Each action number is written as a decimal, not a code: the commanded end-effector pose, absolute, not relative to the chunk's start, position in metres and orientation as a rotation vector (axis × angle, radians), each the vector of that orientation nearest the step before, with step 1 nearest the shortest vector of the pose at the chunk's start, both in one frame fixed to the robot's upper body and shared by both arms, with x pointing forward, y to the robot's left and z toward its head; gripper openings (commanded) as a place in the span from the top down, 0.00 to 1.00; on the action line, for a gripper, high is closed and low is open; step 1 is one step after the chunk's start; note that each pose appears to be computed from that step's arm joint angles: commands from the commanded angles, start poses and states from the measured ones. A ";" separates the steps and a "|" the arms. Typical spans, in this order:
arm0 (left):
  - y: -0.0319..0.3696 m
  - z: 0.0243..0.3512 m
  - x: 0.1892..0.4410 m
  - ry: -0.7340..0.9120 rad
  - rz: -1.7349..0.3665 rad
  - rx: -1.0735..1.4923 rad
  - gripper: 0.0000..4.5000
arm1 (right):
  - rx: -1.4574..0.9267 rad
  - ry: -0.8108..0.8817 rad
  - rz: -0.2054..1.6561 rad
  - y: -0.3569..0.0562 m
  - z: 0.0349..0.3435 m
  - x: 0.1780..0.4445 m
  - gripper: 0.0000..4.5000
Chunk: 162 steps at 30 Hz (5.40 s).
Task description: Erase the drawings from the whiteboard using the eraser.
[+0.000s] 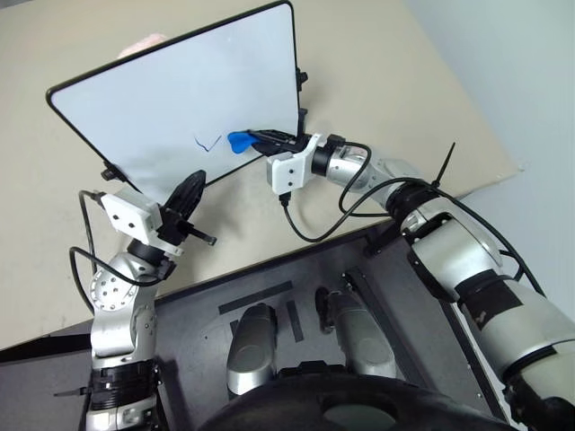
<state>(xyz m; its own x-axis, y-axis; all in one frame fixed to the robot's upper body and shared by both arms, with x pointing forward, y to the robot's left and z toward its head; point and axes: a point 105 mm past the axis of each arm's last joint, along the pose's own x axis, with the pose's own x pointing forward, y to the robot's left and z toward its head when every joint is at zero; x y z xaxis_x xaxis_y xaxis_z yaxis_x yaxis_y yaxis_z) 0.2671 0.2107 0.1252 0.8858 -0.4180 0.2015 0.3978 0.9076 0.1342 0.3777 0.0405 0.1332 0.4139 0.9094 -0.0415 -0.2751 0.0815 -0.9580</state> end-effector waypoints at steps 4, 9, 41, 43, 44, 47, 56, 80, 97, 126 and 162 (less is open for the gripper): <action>0.213 0.134 0.262 -0.259 -0.417 0.109 1.00 | -1.118 -0.857 0.823 0.032 0.191 0.390 0.94; 0.215 0.133 0.263 -0.253 -0.415 0.110 1.00 | -1.097 -0.930 0.850 0.045 0.200 0.380 0.94; 0.218 0.132 0.259 -0.252 -0.401 0.115 1.00 | -1.159 -0.930 0.919 0.071 0.175 0.368 0.94; 0.218 0.133 0.259 -0.253 -0.401 0.115 1.00 | -1.163 -0.886 0.967 0.074 0.159 0.365 0.94; 0.218 0.133 0.259 -0.252 -0.402 0.115 1.00 | -1.164 -0.866 0.996 0.075 0.150 0.361 0.94; 0.218 0.133 0.258 -0.250 -0.401 0.116 1.00 | -1.161 -0.831 1.053 0.078 0.134 0.354 0.94; 0.219 0.132 0.257 -0.247 -0.398 0.117 1.00 | -1.163 -0.908 1.012 0.084 0.155 0.355 0.94; 0.216 0.131 0.260 -0.249 -0.408 0.110 1.00 | -1.208 -0.855 1.096 0.098 0.125 0.342 0.94; 0.215 0.131 0.260 -0.247 -0.412 0.109 1.00 | -1.145 -1.021 0.931 0.094 0.184 0.352 0.94; 0.214 0.131 0.260 -0.244 -0.417 0.107 1.00 | -1.145 -0.970 0.971 0.095 0.167 0.348 0.94; 0.214 0.136 0.263 -0.247 -0.436 0.115 1.00 | -0.685 -0.131 1.297 -0.054 0.135 0.320 0.94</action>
<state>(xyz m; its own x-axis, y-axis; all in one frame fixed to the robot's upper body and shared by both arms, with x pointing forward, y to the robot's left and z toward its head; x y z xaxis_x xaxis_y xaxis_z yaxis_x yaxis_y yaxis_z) 0.2632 0.2167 0.1251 0.8922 -0.4160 0.1757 0.3942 0.9073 0.1464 0.3234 -0.0529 0.1218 0.3079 0.8997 -0.3094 -0.8224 0.0882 -0.5620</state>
